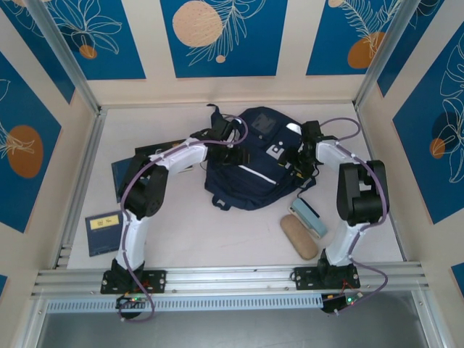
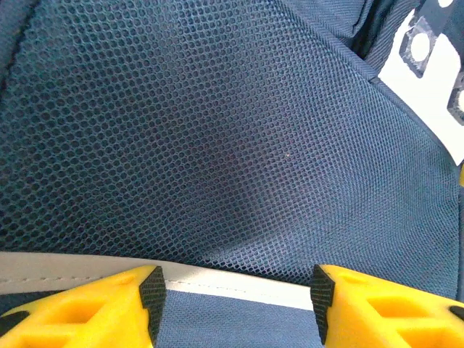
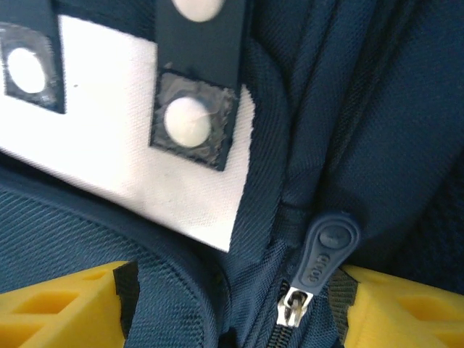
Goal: Pack the student bag
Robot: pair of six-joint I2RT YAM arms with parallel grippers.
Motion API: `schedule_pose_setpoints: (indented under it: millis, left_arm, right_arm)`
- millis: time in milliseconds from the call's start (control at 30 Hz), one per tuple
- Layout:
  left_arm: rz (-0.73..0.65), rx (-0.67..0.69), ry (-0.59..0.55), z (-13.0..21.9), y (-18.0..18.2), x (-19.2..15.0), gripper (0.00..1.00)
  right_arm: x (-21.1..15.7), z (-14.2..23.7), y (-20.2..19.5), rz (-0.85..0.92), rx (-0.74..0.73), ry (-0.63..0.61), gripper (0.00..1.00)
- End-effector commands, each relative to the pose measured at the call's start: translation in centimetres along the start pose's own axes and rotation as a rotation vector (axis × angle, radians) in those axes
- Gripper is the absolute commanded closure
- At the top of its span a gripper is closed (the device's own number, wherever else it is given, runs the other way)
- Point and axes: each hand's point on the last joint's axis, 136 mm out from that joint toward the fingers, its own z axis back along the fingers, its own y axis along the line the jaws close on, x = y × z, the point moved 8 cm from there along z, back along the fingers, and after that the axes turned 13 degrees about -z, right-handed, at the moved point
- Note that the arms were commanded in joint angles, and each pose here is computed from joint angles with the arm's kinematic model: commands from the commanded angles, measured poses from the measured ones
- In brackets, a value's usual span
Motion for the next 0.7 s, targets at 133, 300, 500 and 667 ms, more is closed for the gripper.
schedule_pose_setpoints:
  millis: [133,300,500,667]
  left_arm:
    - [0.041,0.177,0.186,0.4,4.1,-7.9,0.43]
    - [0.035,0.227,0.228,2.7,5.0,-11.4,0.43]
    - [-0.073,0.292,0.184,7.6,3.9,-9.7,0.37]
    - [-0.18,0.338,0.109,10.8,0.5,-7.2,0.32]
  right_arm:
    - [-3.1,-3.3,4.3,0.147,0.08,0.16,0.29]
    - [-5.9,-4.3,6.6,0.199,0.101,0.224,0.3]
    - [-6.6,-0.9,7.7,0.217,0.164,0.181,0.29]
    - [-5.2,4.4,6.5,0.169,0.252,0.067,0.18]
